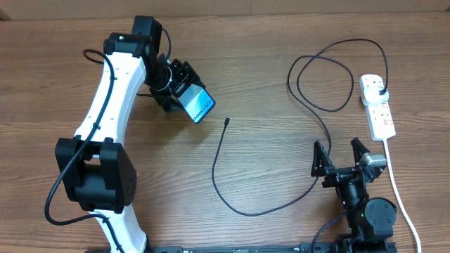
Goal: Plug charger to phone and switch on socket
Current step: 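Lift the phone with the left gripper and tilt it upright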
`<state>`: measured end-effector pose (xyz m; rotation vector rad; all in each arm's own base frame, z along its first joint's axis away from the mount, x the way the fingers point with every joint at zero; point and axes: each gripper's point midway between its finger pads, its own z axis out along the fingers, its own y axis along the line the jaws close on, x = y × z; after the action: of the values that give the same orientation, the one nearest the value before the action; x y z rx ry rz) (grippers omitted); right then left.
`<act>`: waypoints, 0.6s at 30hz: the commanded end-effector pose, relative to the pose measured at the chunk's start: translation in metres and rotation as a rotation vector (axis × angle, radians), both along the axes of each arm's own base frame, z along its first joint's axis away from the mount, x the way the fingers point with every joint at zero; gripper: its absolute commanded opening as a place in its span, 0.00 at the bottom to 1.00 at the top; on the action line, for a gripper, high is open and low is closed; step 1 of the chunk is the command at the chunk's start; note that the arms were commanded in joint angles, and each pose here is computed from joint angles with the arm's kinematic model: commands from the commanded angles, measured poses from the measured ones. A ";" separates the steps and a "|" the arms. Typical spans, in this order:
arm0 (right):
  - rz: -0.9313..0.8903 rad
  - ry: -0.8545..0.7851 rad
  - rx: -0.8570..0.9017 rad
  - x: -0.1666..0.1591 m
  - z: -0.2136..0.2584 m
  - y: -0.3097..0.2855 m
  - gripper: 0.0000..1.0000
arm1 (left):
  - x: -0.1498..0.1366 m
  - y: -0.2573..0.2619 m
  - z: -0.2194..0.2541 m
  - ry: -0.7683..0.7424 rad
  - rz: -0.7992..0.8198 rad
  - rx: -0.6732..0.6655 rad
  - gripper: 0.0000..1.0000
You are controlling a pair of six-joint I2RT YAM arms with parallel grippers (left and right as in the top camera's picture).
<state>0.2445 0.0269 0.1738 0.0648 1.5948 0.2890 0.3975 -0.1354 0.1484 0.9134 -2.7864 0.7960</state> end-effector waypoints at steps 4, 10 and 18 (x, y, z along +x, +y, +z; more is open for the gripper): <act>0.001 -0.001 0.002 0.000 -0.002 0.001 1.00 | 0.000 -0.009 0.016 -0.005 0.004 -0.058 0.31; 0.002 0.024 0.165 0.000 -0.003 0.001 1.00 | 0.000 -0.009 0.016 -0.005 0.004 -0.058 0.34; 0.093 0.151 0.296 -0.003 -0.005 0.020 1.00 | 0.004 -0.007 0.016 0.010 0.056 -0.055 0.36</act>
<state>0.2442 0.0348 0.1560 0.2366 1.6745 0.5014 0.3936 -0.1380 0.1497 0.9464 -2.7402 0.8038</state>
